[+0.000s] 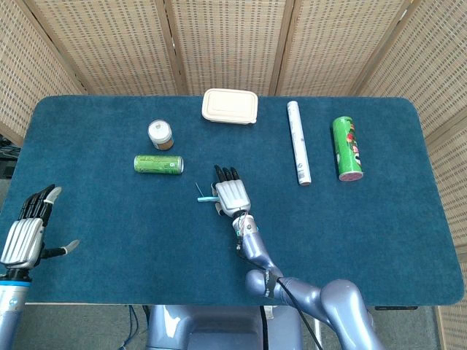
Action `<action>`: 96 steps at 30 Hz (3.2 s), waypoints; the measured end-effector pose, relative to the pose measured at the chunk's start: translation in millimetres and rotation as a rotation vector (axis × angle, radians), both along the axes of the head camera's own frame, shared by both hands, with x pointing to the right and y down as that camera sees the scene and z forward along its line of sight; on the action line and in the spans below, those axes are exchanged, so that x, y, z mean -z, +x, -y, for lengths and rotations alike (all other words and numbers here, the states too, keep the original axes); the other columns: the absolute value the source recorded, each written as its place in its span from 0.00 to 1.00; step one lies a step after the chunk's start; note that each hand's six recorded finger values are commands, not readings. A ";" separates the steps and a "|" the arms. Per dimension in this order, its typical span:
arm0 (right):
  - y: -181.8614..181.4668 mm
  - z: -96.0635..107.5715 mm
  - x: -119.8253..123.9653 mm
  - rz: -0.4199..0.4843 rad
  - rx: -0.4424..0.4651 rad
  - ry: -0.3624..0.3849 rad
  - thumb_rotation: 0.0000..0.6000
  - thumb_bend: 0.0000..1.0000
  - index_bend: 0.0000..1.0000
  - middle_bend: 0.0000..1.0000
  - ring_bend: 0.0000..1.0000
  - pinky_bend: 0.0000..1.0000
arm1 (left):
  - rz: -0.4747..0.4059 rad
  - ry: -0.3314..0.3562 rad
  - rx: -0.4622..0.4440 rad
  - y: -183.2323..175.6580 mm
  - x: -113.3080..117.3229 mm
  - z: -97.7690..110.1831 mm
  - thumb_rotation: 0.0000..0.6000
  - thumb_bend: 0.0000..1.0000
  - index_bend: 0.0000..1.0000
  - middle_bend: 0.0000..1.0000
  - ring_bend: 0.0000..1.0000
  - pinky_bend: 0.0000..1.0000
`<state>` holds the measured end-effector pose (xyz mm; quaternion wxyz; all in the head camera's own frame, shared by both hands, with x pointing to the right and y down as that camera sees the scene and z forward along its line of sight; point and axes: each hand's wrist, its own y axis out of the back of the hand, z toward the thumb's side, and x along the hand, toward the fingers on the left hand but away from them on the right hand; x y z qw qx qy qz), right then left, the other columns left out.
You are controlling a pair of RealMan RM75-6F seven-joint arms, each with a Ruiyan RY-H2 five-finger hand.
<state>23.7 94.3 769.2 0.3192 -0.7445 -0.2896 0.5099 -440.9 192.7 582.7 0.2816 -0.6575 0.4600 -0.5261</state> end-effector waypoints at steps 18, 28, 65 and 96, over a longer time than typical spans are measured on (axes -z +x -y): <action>-6.3 2.1 29.9 0.117 0.024 0.082 1.00 0.57 0.64 0.01 0.00 0.00 | 0.007 -0.016 -0.020 2.8 -4.4 0.3 1.00 0.05 0.00 0.00 0.00 0.00; 25.3 2.1 74.8 0.105 0.083 0.185 1.00 0.57 0.64 0.01 0.00 0.00 | 0.005 0.069 -0.216 42.0 -6.3 46.8 1.00 0.09 0.23 0.68 0.55 0.53; 18.9 -24.3 109.6 0.042 0.127 0.233 1.00 0.64 0.64 0.01 0.00 0.00 | 0.046 -0.004 -0.685 239.4 -67.5 124.0 1.00 0.01 0.27 0.93 0.81 0.90; 31.0 -21.1 112.7 0.032 0.113 0.235 1.00 0.65 0.64 0.01 0.00 0.00 | -0.065 0.009 -0.656 267.3 -70.8 114.1 1.00 0.27 0.48 0.94 0.82 0.93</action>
